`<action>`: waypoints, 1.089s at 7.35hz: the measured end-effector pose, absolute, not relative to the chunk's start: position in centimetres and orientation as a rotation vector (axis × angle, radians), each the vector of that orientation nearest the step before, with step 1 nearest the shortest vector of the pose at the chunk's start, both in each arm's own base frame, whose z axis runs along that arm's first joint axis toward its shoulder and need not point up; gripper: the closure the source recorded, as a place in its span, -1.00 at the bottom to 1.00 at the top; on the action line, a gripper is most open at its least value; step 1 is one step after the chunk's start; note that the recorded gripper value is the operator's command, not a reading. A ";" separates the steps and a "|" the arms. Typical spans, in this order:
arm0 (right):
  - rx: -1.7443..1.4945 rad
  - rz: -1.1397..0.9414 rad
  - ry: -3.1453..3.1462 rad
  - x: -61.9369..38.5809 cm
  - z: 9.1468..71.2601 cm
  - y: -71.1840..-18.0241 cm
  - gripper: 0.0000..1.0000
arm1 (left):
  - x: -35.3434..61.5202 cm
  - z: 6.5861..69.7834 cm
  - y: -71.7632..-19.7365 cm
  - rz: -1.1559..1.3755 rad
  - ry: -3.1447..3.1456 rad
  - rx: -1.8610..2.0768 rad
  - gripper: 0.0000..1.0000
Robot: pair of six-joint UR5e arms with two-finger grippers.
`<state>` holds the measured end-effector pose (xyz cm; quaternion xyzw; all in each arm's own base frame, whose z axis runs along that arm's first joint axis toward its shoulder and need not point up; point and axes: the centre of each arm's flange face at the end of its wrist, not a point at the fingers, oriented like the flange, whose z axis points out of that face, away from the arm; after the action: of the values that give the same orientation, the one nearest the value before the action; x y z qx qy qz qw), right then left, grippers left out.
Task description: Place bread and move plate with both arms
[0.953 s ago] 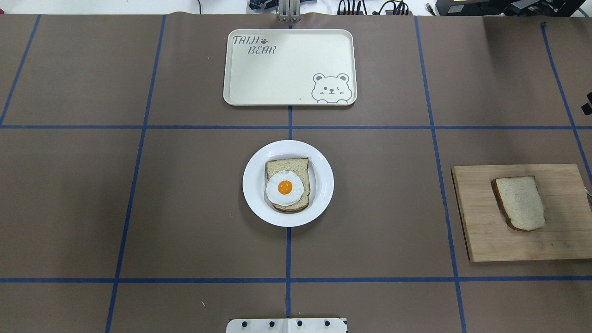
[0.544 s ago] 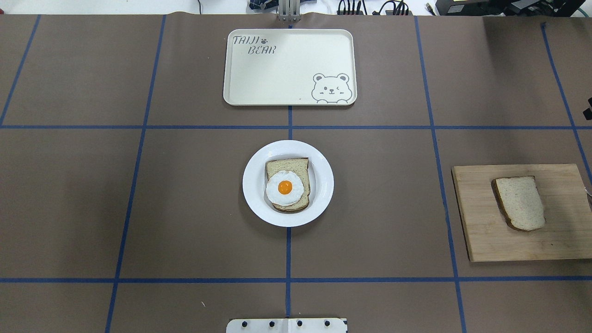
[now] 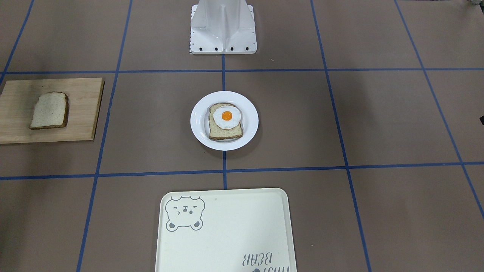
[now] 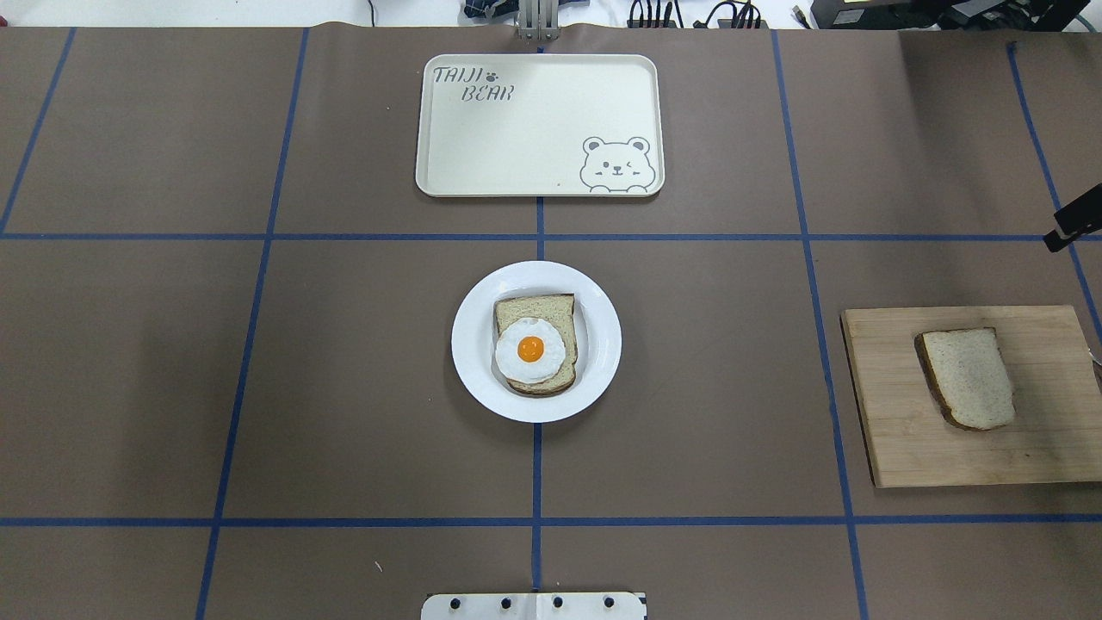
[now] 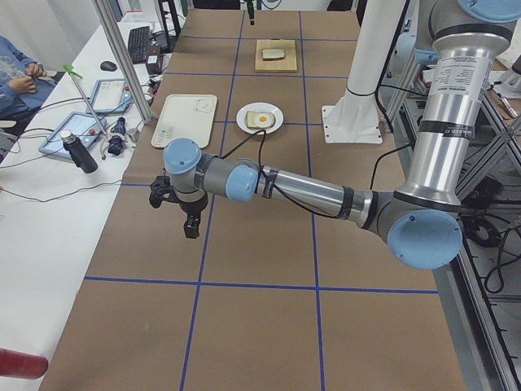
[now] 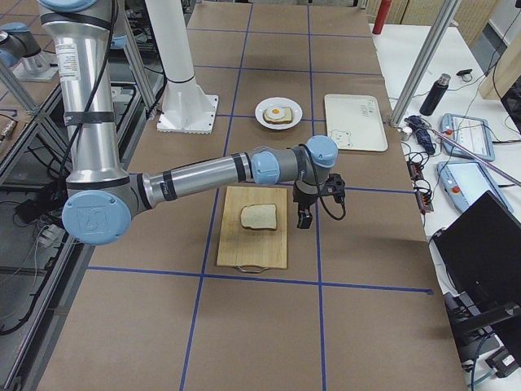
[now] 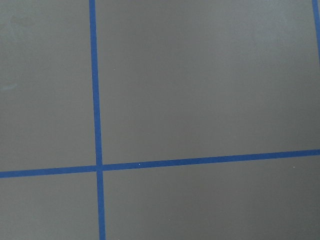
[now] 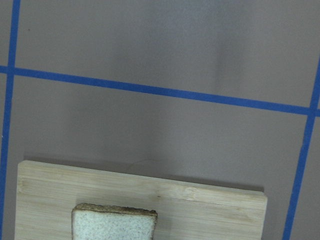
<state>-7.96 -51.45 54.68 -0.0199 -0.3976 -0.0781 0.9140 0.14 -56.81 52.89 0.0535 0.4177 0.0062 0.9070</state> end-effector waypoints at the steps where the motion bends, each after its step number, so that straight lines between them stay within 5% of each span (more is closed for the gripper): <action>1: -0.069 -0.170 -0.833 -8.9 55.7 -51.1 -0.97 | 0.2 52.8 -56.8 0.009 0.863 0.109 -0.96; 8: -0.054 -0.062 -1.016 -11.1 64.0 -47.1 -0.98 | 0.4 53.0 -56.7 0.008 0.890 0.098 -0.96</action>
<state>-11.09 -47.08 64.00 -0.0256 -0.4861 -0.0296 0.8730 0.45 -56.70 52.98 0.0474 0.4305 0.0038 0.9013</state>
